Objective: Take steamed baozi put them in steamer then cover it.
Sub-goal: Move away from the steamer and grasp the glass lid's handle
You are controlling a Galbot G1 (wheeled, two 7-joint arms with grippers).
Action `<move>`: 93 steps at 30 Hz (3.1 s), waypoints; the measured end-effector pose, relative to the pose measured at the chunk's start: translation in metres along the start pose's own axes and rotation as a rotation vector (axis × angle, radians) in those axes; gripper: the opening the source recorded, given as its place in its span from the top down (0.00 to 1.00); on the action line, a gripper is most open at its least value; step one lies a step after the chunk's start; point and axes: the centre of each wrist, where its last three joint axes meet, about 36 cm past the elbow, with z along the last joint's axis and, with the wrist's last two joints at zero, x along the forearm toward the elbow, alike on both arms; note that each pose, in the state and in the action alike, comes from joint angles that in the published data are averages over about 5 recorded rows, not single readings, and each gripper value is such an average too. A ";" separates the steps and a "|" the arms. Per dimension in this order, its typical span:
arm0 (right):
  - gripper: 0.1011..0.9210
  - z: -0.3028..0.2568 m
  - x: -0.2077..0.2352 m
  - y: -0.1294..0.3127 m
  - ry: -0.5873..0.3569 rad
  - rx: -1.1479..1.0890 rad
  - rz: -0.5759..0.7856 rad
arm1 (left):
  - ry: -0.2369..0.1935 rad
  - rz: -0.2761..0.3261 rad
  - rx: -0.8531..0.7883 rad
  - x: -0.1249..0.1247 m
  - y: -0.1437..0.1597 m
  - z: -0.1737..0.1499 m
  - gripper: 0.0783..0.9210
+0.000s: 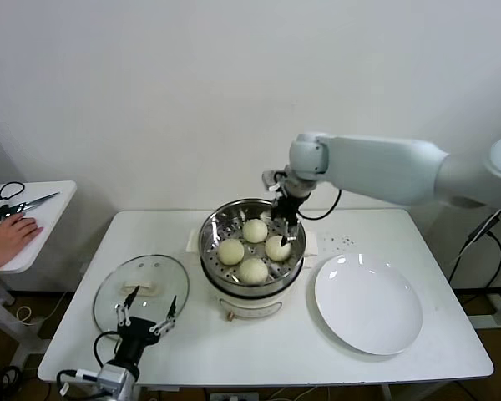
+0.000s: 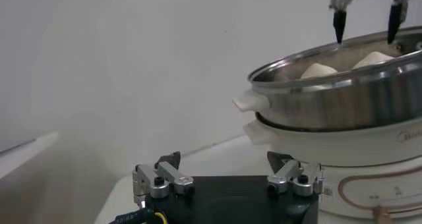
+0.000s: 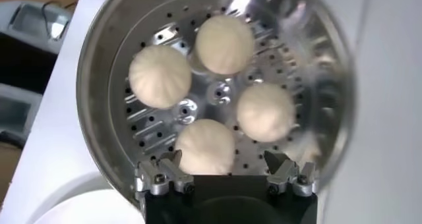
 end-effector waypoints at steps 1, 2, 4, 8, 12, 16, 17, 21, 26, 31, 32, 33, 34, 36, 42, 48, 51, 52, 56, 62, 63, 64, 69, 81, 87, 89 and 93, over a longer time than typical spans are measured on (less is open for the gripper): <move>0.12 0.004 0.006 0.000 -0.019 -0.003 0.014 | -0.001 -0.001 -0.001 -0.001 0.000 0.000 0.12; 0.12 0.009 0.012 0.000 -0.039 -0.005 0.030 | -0.001 -0.003 -0.003 -0.001 0.001 0.000 0.12; 0.12 0.019 0.021 0.002 -0.086 -0.008 0.070 | -0.002 -0.007 -0.006 -0.002 0.002 0.000 0.12; 0.12 0.048 0.030 0.011 -0.201 -0.020 0.179 | -0.003 -0.015 -0.017 -0.004 0.004 0.001 0.12; 0.12 0.081 0.022 0.029 -0.350 -0.063 0.302 | -0.001 -0.020 -0.029 -0.005 0.005 0.002 0.12; 0.12 0.112 0.005 0.052 -0.503 -0.138 0.427 | -0.003 -0.028 -0.039 -0.005 0.005 0.001 0.12; 0.12 0.119 0.000 0.059 -0.539 -0.161 0.458 | -0.004 -0.031 -0.041 -0.005 0.005 0.000 0.12; 0.12 0.145 -0.020 0.087 -0.666 -0.257 0.574 | -0.013 -0.044 -0.055 -0.005 0.006 -0.004 0.12; 0.12 0.171 -0.044 0.121 -0.788 -0.383 0.703 | -0.027 -0.059 -0.095 -0.004 0.007 -0.010 0.12; 0.12 0.192 -0.062 0.156 -0.878 -0.513 0.812 | -0.035 -0.072 -0.162 -0.004 0.011 -0.015 0.12; 0.12 0.196 -0.066 0.164 -0.891 -0.538 0.832 | -0.036 -0.074 -0.180 -0.004 0.012 -0.016 0.12; 0.12 0.199 -0.069 0.171 -0.901 -0.560 0.850 | -0.036 -0.075 -0.199 -0.005 0.013 -0.017 0.12; 0.12 0.202 -0.073 0.179 -0.909 -0.583 0.867 | -0.037 -0.078 -0.222 -0.005 0.014 -0.018 0.12; 0.12 0.206 -0.080 0.194 -0.922 -0.626 0.898 | -0.037 -0.084 -0.278 -0.006 0.016 -0.018 0.12; 0.12 0.214 -0.104 0.237 -0.932 -0.749 0.970 | -0.028 -0.091 -0.521 -0.010 0.022 -0.020 0.12; 0.12 0.217 -0.123 0.277 -0.929 -0.869 1.013 | 0.015 -0.076 -0.816 -0.017 0.026 -0.015 0.12; 0.12 0.220 -0.130 0.296 -0.923 -0.919 1.031 | 0.043 -0.072 -0.951 -0.021 0.027 -0.009 0.12; 0.12 0.221 -0.132 0.302 -0.920 -0.935 1.037 | 0.053 -0.072 -0.992 -0.023 0.027 -0.007 0.12; 0.12 0.226 -0.140 0.325 -0.908 -0.997 1.058 | 0.089 -0.075 -1.139 -0.033 0.028 0.005 0.12; 0.12 0.233 -0.153 0.356 -0.880 -1.073 1.082 | 0.133 -0.073 -1.288 -0.052 0.032 0.028 0.12; 0.12 0.234 -0.155 0.361 -0.874 -1.083 1.085 | 0.141 -0.072 -1.304 -0.055 0.032 0.032 0.12; 0.12 0.235 -0.156 0.365 -0.869 -1.092 1.088 | 0.149 -0.071 -1.318 -0.058 0.033 0.036 0.12; 0.12 0.241 -0.162 0.383 -0.843 -1.126 1.102 | 0.181 -0.070 -1.362 -0.073 0.038 0.052 0.12; 0.12 0.245 -0.173 0.405 -0.808 -1.149 1.107 | 0.192 -0.101 -1.382 -0.104 0.041 0.074 0.12; 0.12 0.247 -0.178 0.412 -0.796 -1.151 1.106 | 0.183 -0.121 -1.378 -0.116 0.042 0.079 0.12; 0.12 0.248 -0.179 0.414 -0.793 -1.152 1.105 | 0.180 -0.128 -1.375 -0.119 0.042 0.081 0.12; 0.12 0.248 -0.182 0.417 -0.787 -1.151 1.103 | 0.175 -0.138 -1.366 -0.125 0.041 0.084 0.14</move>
